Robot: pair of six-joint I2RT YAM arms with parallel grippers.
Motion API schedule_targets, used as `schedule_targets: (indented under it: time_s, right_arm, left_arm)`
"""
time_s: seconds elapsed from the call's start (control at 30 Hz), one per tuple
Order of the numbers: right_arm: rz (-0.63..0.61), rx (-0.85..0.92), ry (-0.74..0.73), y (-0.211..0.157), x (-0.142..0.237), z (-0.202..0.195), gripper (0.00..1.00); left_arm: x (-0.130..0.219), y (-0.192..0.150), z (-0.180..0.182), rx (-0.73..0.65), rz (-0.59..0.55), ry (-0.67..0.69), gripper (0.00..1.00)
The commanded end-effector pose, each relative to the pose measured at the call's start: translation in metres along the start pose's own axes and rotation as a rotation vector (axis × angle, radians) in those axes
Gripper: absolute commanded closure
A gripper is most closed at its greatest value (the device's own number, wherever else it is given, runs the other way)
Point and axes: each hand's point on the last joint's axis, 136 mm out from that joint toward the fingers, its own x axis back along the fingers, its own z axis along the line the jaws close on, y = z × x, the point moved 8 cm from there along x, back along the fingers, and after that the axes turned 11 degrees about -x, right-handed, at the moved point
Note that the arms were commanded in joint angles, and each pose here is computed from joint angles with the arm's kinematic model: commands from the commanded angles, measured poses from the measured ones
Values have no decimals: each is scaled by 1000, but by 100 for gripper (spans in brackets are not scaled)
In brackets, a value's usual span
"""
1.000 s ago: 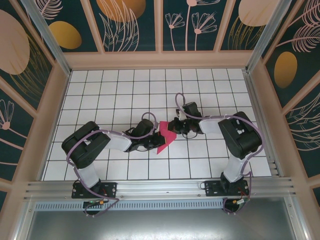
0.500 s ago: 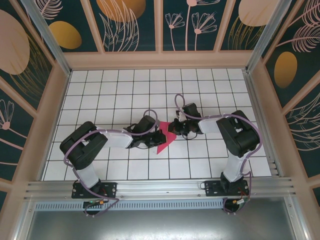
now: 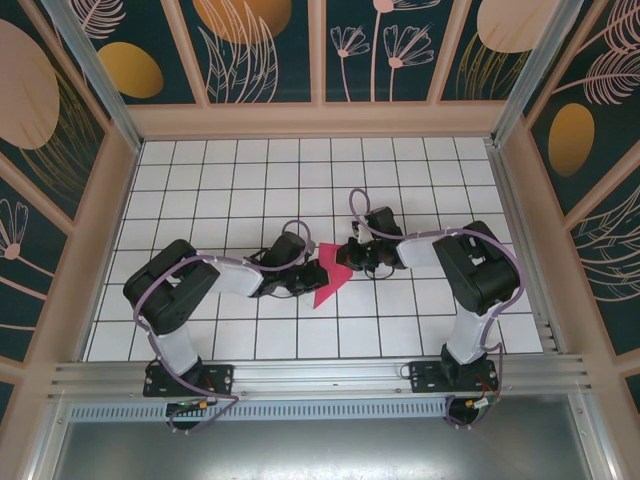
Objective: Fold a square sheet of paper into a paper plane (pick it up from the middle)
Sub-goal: Fourth fold the wing at the center of the table.
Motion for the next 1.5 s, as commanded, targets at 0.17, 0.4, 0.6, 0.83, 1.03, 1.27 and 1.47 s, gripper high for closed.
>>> schedule_targets:
  time_s: [0.17,0.4,0.6,0.83,1.03,1.27,1.47]
  right_arm:
    - [-3,-55,-128,-9,-4,-30,94]
    - [-7,-57,-127,-9,-3,-30,94]
    - [-4,-60,-118,-8,-5,-29,94]
    - [-5,-60,-118,-9,-6,-29,94]
    - [-11,-65,-120,-9,-6,-30,94]
    - [-11,-67,-120,-8,-7,-31,94]
    - [-11,-68,-120,-9,-6,-31,94]
  left_arm:
    - [27,-37,21,29,94,99,90]
    - [25,12,-33,-61,-12,-22,89]
    - [-7,35,-30,-59,1,60,91]
    - [-25,22,-5,-18,73,121,93]
    - [-6,23,-12,-34,3,118,95]
    - [9,22,-19,-19,-71,61,99]
    - [-1,28,-25,-27,-52,24,97]
